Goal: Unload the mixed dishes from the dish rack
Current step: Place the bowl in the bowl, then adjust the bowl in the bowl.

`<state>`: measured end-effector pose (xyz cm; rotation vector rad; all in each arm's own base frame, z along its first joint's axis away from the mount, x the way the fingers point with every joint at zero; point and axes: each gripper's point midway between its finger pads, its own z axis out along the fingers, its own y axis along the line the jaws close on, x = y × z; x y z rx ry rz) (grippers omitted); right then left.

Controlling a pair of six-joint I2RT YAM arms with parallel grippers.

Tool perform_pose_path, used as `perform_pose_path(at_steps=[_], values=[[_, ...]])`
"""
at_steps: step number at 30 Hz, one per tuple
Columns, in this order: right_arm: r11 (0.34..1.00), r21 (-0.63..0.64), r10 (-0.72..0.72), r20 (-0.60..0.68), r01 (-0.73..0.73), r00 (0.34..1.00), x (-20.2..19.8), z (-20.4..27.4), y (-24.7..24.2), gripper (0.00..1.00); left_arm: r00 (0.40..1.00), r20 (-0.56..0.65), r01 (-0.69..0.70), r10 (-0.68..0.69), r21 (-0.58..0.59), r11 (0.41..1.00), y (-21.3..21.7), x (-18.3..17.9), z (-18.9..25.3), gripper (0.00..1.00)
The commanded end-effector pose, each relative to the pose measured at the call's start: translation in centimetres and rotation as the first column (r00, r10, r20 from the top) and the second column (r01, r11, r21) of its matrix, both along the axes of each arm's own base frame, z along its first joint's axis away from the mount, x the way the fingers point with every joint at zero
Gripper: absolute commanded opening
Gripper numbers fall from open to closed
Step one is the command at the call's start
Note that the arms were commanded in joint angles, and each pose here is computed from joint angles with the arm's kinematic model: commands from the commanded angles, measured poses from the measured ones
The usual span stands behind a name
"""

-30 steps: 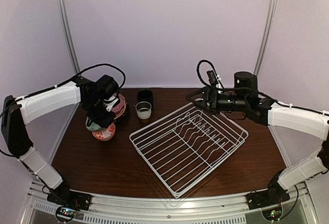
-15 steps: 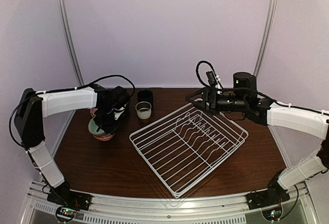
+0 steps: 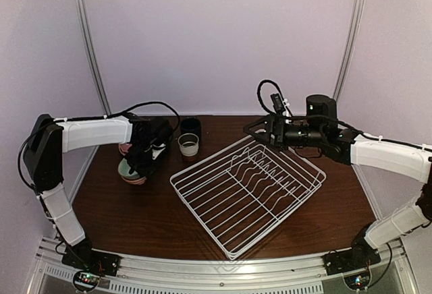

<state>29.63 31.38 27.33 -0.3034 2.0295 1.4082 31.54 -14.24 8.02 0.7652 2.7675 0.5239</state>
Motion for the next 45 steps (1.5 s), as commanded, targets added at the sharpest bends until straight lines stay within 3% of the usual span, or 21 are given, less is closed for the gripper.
perform_pose_path(at_steps=[1, 10, 16, 19, 21, 22, 29, 35, 43, 45], values=[[1.0, 0.0, -0.007, 0.001, 0.007, 1.0, 0.4, 0.1, 0.0, 1.0, 0.997, 0.074, 0.015, -0.015, -0.005, 1.0, -0.7, 1.5, 1.6, 0.24], [1.0, -0.003, -0.007, 0.0, 0.007, 1.0, 0.3, 0.1, 0.0, 1.0, 0.996, 0.088, 0.021, -0.021, 0.006, 1.0, -0.9, 1.3, 2.8, 0.4], [1.0, -0.007, -0.004, 0.008, 0.004, 1.0, 0.2, 0.2, -0.1, 1.0, 0.992, 0.123, 0.042, -0.036, -0.052, 0.998, -2.2, 1.3, 5.1, 0.46], [1.0, -0.026, -0.005, 0.025, 0.006, 1.0, 0.1, 0.2, -0.3, 1.0, 0.985, 0.165, 0.071, -0.051, -0.115, 0.991, -3.0, 1.5, 6.8, 0.7], [0.999, -0.04, -0.007, 0.037, 0.009, 0.999, 0.0, 0.3, -0.5, 1.0, 0.975, 0.214, 0.084, -0.051, -0.148, 0.985, -3.3, 1.9, 8.6, 0.94], [0.999, -0.049, -0.008, 0.048, 0.01, 0.999, 0.0, 0.5, -0.6, 1.0, 0.97, 0.238, 0.087, -0.048, -0.156, 0.984, -3.3, 2.1, 9.4, 0.97], [0.998, -0.062, -0.021, 0.137, 0.03, 0.99, 0.0, 1.8, -1.9, 1.0, 0.913, 0.408, 0.124, 0.015, -0.312, 0.942, -5.0, 3.8, 15.5, 0.97], [0.991, -0.081, -0.094, 0.172, 0.11, 0.981, 1.5, 2.2, -4.8, 1.0, 0.834, 0.534, 0.199, 0.138, -0.525, 0.828, -5.6, 5.2, 21.7, 0.97], [0.95, -0.088, -0.273, 0.231, 0.299, 0.934, 3.4, 2.6, -10.7, 1.0, 0.817, 0.534, 0.303, 0.216, -0.717, 0.627, -5.9, 5.5, 25.0, 0.97], [0.938, -0.09, -0.306, 0.234, 0.334, 0.923, 3.5, 2.2, -11.6, 1.0, 0.838, 0.501, 0.276, 0.217, -0.731, 0.625, -5.8, 5.6, 23.6, 0.97]])
